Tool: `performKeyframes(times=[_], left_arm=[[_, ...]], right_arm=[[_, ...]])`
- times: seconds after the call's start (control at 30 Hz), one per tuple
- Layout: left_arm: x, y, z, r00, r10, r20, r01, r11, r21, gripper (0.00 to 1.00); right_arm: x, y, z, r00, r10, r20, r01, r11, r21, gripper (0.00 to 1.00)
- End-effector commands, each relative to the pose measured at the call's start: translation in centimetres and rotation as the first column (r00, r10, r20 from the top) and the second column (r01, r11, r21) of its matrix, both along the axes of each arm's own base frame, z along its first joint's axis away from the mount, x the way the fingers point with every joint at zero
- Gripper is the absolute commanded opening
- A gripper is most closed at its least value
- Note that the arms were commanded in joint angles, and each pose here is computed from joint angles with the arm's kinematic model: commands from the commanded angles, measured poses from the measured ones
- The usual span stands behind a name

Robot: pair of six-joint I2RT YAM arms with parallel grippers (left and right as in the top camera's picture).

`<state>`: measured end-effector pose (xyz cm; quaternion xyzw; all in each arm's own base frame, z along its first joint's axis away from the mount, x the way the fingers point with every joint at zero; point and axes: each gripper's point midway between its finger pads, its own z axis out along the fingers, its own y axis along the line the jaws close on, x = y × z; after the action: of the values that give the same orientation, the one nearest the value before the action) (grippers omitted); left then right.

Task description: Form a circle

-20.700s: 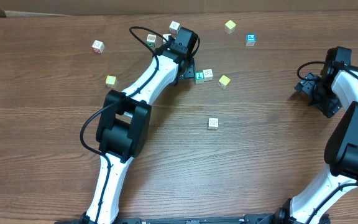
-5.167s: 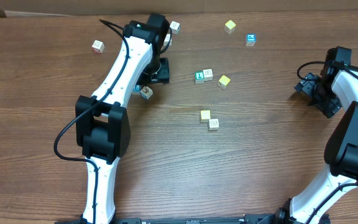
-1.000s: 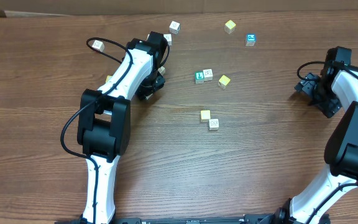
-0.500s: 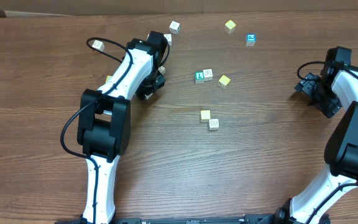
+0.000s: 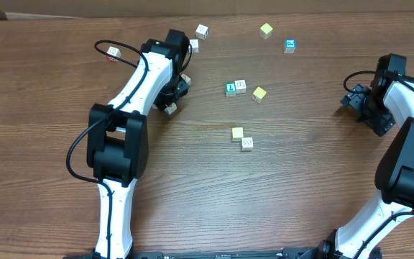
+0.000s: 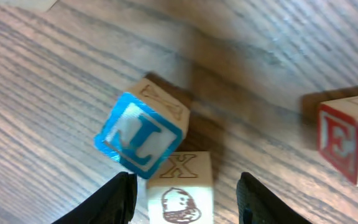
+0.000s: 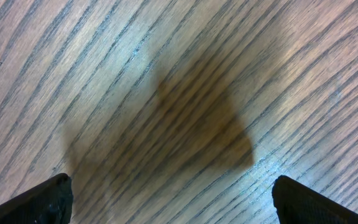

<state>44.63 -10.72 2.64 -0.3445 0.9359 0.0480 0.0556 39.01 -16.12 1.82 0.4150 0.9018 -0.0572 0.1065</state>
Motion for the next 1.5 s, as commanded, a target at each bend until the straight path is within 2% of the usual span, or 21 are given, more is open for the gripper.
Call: performKeyframes(times=[0.0,0.6,1.47], left_arm=[[0.1,0.1,-0.2,1.0,0.0,-0.012,0.0,1.0,-0.004,0.5],[-0.3,-1.1,-0.3,1.0,-0.025,-0.019,0.025,1.0,-0.008,0.43],[-0.8,-1.1,-0.7,0.999,-0.03,-0.035,0.03,1.0,0.0,0.4]], right_arm=[[0.2,-0.1,1.0,1.0,-0.003,0.024,0.003,1.0,-0.011,1.0],[0.2,-0.1,1.0,1.0,-0.003,0.025,0.003,1.0,-0.011,1.0],[0.2,-0.1,1.0,1.0,-0.003,0.024,0.003,1.0,-0.011,1.0]])
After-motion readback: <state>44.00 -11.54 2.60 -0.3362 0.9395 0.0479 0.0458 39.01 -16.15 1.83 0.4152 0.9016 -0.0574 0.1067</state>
